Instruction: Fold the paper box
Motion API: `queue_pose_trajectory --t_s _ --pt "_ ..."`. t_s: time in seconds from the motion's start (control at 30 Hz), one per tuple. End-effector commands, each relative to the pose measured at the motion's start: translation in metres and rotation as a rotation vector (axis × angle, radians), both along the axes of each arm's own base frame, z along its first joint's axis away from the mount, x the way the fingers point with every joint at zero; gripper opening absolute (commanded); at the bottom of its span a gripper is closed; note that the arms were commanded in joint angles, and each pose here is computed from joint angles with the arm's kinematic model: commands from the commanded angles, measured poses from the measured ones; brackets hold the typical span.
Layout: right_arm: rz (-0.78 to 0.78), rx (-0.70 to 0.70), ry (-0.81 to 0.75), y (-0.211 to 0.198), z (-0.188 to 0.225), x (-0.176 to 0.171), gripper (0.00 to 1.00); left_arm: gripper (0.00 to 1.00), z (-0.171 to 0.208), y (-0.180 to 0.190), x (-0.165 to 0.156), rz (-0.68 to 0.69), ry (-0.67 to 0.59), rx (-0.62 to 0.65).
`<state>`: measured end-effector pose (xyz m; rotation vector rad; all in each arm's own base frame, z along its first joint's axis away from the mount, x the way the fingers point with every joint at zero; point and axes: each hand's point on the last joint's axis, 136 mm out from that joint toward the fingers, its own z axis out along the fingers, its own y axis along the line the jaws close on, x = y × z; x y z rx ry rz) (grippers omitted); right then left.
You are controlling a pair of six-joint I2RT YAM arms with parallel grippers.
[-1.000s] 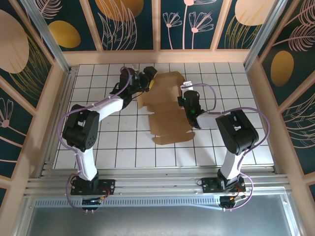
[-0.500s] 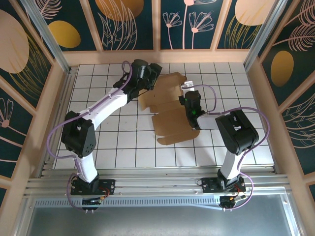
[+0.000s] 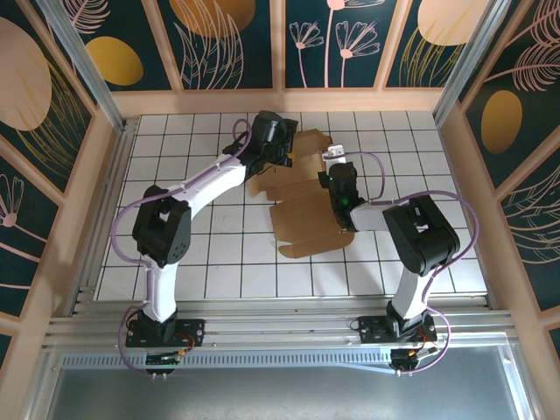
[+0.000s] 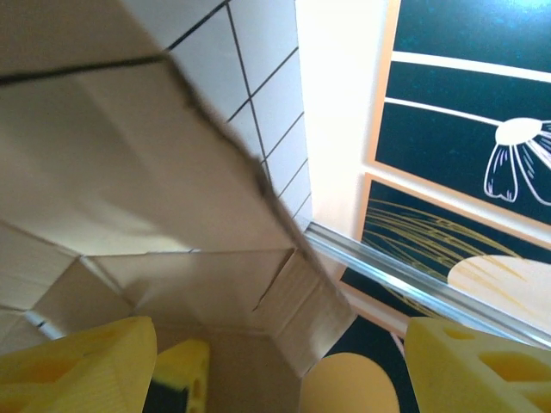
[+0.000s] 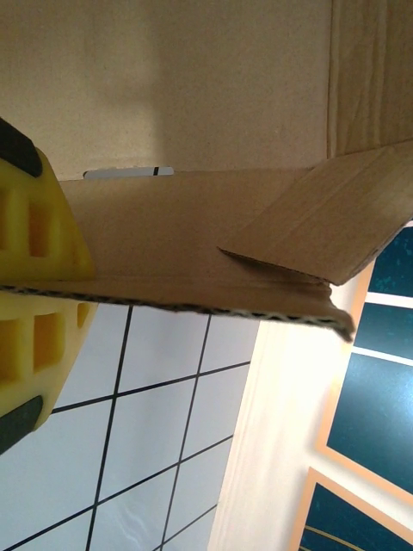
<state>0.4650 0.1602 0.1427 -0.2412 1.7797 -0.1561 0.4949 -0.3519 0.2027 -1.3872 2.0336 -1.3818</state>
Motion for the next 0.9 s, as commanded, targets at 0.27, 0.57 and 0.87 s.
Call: queue_pose_trajectory --t_s 0.27,0.57,0.87 --pt "0.001 0.001 -0.047 -0.002 0.012 -0.008 0.00 0.56 0.000 -0.016 0.035 0.031 -0.084 -0.067" --pt "-0.002 0.020 -0.066 -0.005 0.019 -0.013 0.00 0.34 -0.013 -0.018 0.029 -0.002 -0.048 -0.072" --pt "-0.014 0.073 -0.052 -0.008 0.030 -0.019 0.29 0.12 -0.011 -0.018 0.035 -0.085 -0.135 0.021"
